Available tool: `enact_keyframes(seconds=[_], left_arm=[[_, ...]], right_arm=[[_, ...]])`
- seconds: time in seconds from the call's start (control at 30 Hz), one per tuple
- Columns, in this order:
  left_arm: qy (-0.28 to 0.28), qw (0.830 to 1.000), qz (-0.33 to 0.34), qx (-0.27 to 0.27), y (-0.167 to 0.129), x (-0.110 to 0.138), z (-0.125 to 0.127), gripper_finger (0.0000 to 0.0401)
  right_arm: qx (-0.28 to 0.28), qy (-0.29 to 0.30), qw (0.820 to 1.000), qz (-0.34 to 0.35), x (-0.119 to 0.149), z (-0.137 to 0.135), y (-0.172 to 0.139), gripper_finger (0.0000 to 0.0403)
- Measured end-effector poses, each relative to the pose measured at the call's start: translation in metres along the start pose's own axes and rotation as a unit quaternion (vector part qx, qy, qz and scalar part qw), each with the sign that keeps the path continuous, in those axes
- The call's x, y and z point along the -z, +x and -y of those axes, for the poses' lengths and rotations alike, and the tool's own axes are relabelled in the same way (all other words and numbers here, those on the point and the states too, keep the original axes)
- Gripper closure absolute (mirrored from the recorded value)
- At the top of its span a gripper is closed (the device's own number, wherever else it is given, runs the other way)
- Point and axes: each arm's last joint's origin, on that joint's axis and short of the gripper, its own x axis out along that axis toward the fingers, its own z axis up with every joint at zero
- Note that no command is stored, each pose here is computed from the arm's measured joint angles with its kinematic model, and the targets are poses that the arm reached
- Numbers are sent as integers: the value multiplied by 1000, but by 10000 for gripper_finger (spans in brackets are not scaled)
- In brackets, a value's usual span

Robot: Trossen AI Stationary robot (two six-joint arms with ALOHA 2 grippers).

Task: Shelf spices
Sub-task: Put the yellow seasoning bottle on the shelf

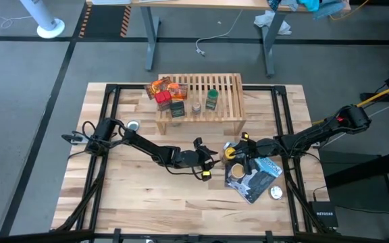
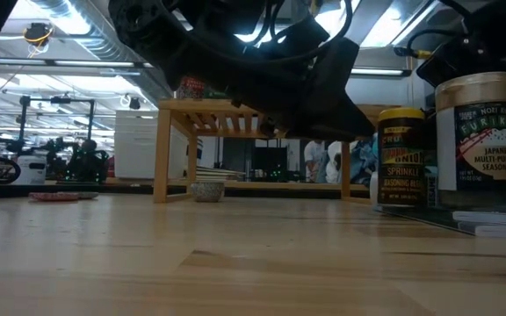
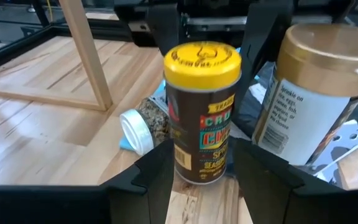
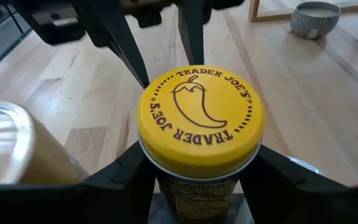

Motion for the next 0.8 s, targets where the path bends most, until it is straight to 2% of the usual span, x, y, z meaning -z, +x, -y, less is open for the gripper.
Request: enact_keyframes(seconds=[0.2, 0.67, 0.8], left_arm=[[10, 1000, -20, -3, 0, 4, -1, 245], [11, 997, -73, -10, -3, 16, 0, 245], [16, 996, -92, -8, -6, 20, 4, 245]], right_arm=[[-2, 2, 1000, 10, -2, 0, 0, 209], [-6, -10, 996, 90, -21, -2, -12, 208], [8, -18, 992, 123, -28, -1, -20, 210]])
